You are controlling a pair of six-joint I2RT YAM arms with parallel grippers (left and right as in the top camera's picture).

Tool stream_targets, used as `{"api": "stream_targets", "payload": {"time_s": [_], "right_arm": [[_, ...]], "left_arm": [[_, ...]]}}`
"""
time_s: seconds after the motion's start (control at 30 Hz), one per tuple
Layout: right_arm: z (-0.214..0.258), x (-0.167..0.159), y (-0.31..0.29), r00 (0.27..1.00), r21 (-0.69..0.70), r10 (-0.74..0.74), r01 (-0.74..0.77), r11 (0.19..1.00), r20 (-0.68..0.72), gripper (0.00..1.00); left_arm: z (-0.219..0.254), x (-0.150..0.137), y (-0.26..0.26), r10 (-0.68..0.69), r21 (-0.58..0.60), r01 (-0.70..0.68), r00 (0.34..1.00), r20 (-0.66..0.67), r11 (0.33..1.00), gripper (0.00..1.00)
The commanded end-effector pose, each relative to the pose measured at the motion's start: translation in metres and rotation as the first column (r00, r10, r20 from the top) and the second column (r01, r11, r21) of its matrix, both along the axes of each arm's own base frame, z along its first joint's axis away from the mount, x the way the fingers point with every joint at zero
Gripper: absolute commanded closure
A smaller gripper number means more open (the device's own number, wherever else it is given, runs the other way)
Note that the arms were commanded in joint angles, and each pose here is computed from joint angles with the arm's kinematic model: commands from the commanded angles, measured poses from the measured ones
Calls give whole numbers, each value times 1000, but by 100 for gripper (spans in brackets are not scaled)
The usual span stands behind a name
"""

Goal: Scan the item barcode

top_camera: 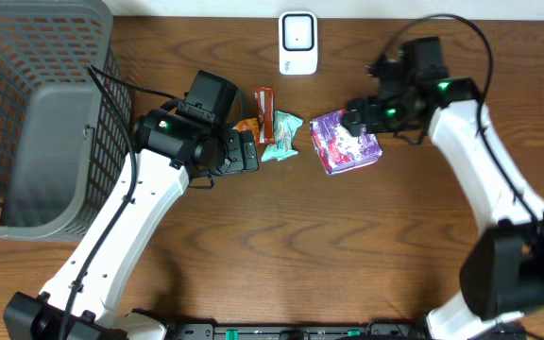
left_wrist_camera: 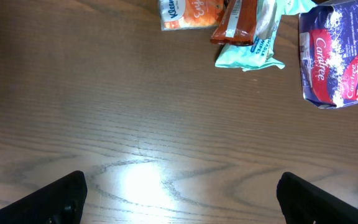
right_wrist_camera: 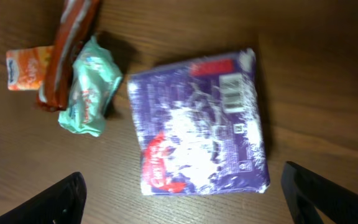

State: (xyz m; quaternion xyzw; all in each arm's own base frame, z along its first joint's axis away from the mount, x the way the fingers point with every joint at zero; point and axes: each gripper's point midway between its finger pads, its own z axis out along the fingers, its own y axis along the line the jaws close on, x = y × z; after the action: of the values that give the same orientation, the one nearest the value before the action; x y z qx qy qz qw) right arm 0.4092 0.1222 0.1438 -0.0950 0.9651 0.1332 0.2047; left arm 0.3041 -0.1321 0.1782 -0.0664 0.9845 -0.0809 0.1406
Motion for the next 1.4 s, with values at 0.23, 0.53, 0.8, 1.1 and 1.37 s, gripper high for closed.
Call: {"api": "stream_targets", "payload": {"time_s": [0.23,0.53,0.8,1.1,1.37], "right_arm": [[-51,-16,46,998,-373,-59,63,926,22,15],[-104,-23,39,995,-591,-98,90,802,18,30],[-157,-29,22,993,-701,-112,46,711,-48,47],[-146,-26,26,982,-651,-183,112,751,-42,99],[-45,0,78,991,-122,-34,18,992,-126,99]], "left_arm": [[-1,0,2,-1,10,1,1000,-3,1000,2],[-1,0,2,-1,9,1,1000,-3,1000,2],[-1,0,2,-1,9,1,1000,-3,1000,2],[-1,0,2,-1,9,1,1000,-3,1000,2],[-1,0,2,-1,10,1,1000,-2,1000,2]]}}
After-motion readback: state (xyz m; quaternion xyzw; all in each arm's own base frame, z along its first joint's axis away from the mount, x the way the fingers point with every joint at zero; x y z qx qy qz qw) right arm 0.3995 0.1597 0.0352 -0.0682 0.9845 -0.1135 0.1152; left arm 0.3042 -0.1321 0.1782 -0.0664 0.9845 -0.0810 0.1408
